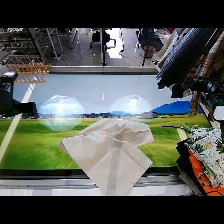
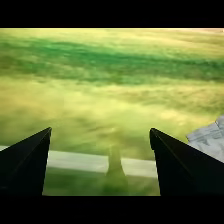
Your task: Fold the clothes and pants, and hang the long-sleeved shirts on hangers.
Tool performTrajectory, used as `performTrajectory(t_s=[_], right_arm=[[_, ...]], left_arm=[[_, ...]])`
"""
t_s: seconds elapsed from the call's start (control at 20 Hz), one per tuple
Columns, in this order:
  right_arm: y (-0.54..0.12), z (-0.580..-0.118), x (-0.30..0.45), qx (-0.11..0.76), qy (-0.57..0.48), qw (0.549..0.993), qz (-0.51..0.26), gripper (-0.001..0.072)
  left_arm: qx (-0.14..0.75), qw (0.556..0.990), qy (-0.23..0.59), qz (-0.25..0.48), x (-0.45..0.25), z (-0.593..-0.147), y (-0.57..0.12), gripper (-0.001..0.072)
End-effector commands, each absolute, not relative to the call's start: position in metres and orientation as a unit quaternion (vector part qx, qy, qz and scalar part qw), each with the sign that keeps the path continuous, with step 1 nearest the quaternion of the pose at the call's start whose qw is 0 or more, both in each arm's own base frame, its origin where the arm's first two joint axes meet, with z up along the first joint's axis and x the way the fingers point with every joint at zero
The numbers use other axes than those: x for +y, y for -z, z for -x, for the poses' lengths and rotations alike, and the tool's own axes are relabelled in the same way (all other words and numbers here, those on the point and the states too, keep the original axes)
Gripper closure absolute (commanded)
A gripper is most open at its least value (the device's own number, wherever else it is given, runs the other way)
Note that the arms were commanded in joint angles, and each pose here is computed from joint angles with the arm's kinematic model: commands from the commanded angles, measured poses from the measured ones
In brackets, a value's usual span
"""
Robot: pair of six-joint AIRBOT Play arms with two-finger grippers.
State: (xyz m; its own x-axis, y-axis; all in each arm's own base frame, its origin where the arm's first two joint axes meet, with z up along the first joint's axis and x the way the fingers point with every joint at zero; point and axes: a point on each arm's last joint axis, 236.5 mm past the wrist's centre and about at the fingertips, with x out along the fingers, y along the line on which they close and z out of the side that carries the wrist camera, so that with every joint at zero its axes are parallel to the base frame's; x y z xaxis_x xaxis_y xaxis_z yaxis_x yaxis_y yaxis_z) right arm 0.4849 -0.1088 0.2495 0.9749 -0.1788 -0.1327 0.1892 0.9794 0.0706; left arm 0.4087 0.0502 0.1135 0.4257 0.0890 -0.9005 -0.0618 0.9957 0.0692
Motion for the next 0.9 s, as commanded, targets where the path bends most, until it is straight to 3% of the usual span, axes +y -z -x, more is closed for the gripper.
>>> performTrajectory(t_s=[0.0,0.15,0.25,0.3,0.35,0.5,0.6,0.85], right_arm=[[-0.251,-0.484,-0.102,0.060,0.083,0.990,-0.094,0.0695],[-0.224,-0.462,-0.058,0.154,0.013,0.979,-0.137,0.0693],[-0.164,-0.426,-0.009,0.308,-0.069,0.937,-0.146,0.0683],[-0.128,-0.391,0.026,0.407,-0.129,0.893,-0.144,0.0546],[-0.099,-0.353,0.058,0.484,-0.185,0.844,-0.135,0.0336],[-0.033,-0.250,0.138,0.627,-0.303,0.709,-0.111,0.0163],[0.001,-0.214,0.165,0.666,-0.316,0.669,-0.097,0.0163],[0.059,-0.198,0.172,0.674,-0.273,0.682,-0.074,0.0176]], left_arm=[[0.579,0.814,0.050,0.001,0.011,-0.405,-0.072,0.0031],[0.596,0.789,0.149,0.008,-0.026,-0.387,-0.035,0.0032],[0.618,0.760,0.203,0.000,-0.042,-0.363,-0.004,0.0031],[0.628,0.745,0.225,-0.006,-0.046,-0.350,0.011,0.0031],[0.633,0.734,0.245,-0.011,-0.051,-0.339,0.024,0.0031],[0.641,0.720,0.267,0.005,-0.060,-0.319,0.049,0.0030],[0.641,0.722,0.261,0.023,-0.059,-0.317,0.057,0.0030],[0.616,0.756,0.191,0.112,-0.028,-0.337,0.057,0.0010]])
